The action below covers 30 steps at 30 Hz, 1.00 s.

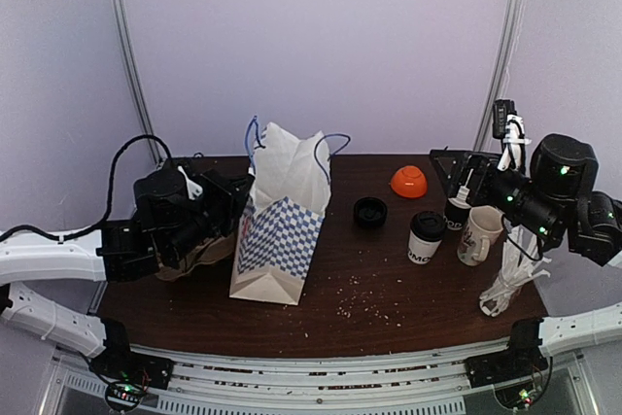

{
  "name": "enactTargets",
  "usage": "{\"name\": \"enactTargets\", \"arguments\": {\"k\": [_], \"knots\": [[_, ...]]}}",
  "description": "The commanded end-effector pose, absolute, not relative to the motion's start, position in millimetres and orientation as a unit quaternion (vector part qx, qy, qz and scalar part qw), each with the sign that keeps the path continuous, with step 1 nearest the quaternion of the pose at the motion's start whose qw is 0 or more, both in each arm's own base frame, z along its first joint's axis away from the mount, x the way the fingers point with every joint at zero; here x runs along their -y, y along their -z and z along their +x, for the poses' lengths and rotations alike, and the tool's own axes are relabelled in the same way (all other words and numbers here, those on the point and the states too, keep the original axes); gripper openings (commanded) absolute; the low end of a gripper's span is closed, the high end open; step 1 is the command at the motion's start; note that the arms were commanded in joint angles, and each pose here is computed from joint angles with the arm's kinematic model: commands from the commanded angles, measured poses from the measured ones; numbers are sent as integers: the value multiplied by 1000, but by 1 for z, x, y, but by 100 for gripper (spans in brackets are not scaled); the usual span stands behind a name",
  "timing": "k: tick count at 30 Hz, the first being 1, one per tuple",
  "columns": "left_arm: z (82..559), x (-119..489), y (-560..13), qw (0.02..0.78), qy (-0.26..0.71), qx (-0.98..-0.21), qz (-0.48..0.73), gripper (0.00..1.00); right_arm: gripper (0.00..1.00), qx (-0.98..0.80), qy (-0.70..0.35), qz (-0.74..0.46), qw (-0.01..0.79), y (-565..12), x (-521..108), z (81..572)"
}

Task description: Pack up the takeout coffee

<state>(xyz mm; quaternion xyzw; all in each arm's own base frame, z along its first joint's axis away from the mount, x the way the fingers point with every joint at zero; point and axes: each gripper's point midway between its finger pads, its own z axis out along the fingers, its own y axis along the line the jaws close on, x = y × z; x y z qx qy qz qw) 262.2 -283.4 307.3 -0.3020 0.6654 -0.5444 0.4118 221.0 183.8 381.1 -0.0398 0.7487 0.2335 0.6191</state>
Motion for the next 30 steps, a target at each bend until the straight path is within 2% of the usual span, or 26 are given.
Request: {"name": "enactTargets", "arguments": {"k": [1, 9, 17, 23, 25, 30], "knots": [[256, 258, -303, 413, 521, -675, -319, 11, 99, -756, -225, -34, 614, -371, -186, 225], [241, 244, -303, 415, 500, -705, -286, 52, 99, -766, -227, -49, 599, -363, -199, 227], [236, 241, -310, 436, 466, -734, -231, 70, 100, -794, -226, -78, 560, -342, -222, 229], [234, 254, -331, 466, 427, -763, -133, 95, 100, -803, -288, -85, 515, -330, -256, 226], [236, 264, -343, 474, 411, -773, -97, 98, 100, -796, -322, -88, 505, -333, -273, 225], [245, 296, -345, 459, 345, -818, -18, 98, 100, -796, -343, -83, 493, -336, -293, 231]]}}
